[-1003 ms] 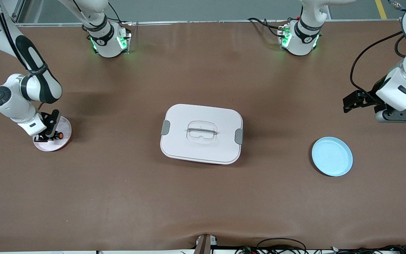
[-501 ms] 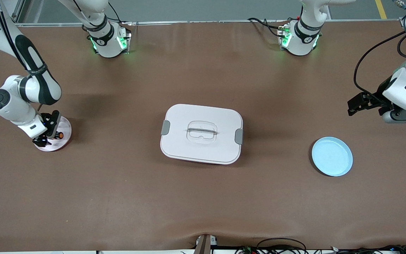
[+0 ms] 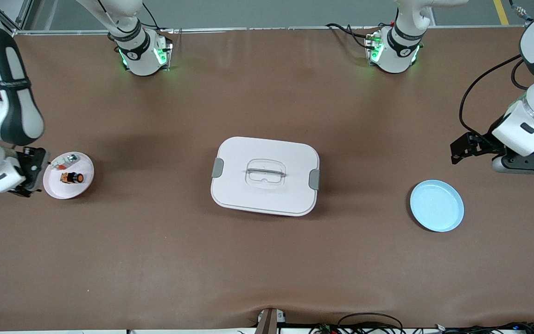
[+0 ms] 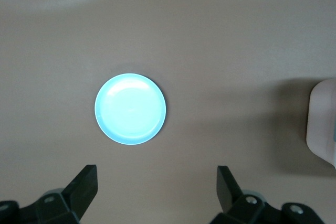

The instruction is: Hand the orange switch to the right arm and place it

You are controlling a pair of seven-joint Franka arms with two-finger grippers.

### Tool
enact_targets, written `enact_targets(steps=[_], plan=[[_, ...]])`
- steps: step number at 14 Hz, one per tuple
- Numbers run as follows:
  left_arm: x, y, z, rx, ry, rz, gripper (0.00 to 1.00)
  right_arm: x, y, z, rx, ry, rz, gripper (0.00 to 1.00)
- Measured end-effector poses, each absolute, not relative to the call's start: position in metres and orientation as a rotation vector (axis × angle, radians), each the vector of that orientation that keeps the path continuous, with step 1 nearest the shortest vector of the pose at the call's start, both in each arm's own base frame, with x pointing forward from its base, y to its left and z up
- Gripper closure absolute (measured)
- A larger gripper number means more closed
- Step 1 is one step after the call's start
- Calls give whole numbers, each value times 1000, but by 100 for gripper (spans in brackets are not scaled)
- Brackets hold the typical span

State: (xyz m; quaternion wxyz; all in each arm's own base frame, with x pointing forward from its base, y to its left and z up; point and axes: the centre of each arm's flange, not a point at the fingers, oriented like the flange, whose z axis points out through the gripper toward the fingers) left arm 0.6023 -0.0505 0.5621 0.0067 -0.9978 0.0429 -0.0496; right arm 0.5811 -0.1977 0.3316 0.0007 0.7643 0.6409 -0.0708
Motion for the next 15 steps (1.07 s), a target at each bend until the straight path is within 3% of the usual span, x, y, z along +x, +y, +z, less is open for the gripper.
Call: enact_targets(steps=[7, 15], plan=[[602, -43, 583, -3120, 117, -159, 0, 599, -206, 432, 2714, 1594, -232, 0], [594, -32, 621, -3121, 80, -229, 0, 608, -90, 530, 3048, 850, -195, 0]])
